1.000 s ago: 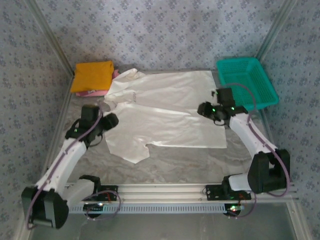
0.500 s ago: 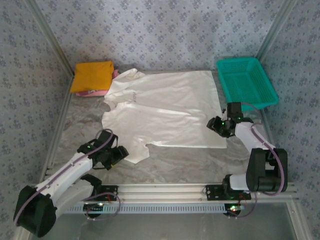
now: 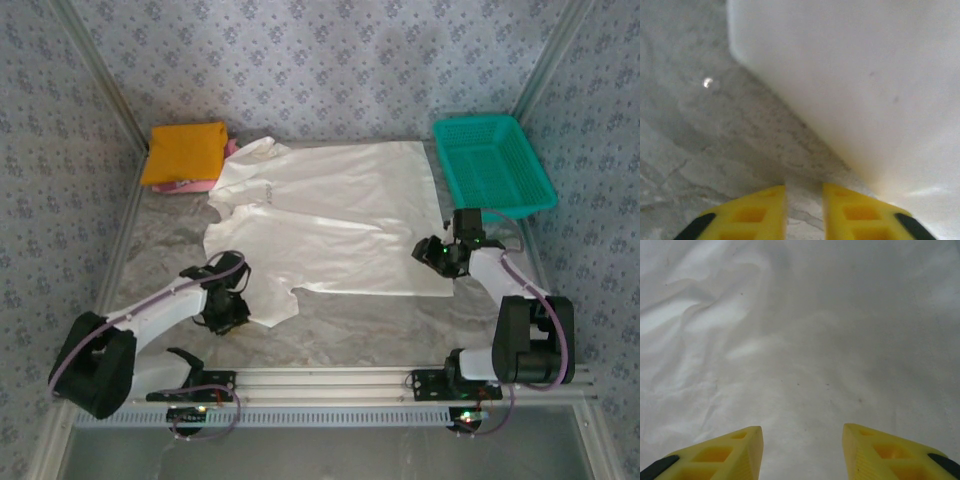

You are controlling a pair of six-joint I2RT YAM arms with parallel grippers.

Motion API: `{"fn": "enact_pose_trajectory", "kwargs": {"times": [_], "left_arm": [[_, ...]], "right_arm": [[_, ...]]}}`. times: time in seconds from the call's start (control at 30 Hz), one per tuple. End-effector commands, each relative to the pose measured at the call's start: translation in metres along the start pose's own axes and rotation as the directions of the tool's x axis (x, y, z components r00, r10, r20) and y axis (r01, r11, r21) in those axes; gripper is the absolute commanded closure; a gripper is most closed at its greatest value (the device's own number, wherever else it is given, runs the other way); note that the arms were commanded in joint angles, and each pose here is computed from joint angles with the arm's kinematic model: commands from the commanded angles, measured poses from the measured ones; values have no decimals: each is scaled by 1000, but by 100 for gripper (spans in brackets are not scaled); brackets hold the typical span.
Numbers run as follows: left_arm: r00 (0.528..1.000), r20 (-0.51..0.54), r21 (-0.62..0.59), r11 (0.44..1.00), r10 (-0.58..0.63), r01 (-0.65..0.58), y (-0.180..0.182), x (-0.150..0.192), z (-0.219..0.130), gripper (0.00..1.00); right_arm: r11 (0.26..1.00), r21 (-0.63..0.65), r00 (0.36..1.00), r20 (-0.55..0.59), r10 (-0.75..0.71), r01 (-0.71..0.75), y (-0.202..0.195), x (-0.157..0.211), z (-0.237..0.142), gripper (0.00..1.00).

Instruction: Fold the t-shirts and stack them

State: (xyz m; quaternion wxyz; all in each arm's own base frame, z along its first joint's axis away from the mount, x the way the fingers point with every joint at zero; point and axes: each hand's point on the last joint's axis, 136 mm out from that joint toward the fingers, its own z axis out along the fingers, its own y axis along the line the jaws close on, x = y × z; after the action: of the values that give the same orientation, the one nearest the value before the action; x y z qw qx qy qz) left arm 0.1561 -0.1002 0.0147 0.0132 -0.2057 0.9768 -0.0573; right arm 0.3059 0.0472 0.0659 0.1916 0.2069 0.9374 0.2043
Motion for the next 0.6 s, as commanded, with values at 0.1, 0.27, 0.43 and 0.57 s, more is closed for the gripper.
{"fn": "enact_pose_trajectory", "kwargs": {"times": [0.1,0.27,0.43,0.57], "left_arm": [[950,290,190,966,118,-178,-79,-75,-51,100],[931,313,191,948,188,-255,-100,-101,-72,100],[919,253,141,928,303,-345,-114,-111,-74,100],[946,231,133,956,229,-263,-84,-76,-67,59]], "right_arm": [[998,43,999,-6,35,-35,-18,12,-4,50],[998,23,998,-15,64,-64,-22,8,0,49],[998,13,998,-17,55,-55,-17,2,-2,49],[999,25,999,0,45,-45,-18,1,-7,48]]}}
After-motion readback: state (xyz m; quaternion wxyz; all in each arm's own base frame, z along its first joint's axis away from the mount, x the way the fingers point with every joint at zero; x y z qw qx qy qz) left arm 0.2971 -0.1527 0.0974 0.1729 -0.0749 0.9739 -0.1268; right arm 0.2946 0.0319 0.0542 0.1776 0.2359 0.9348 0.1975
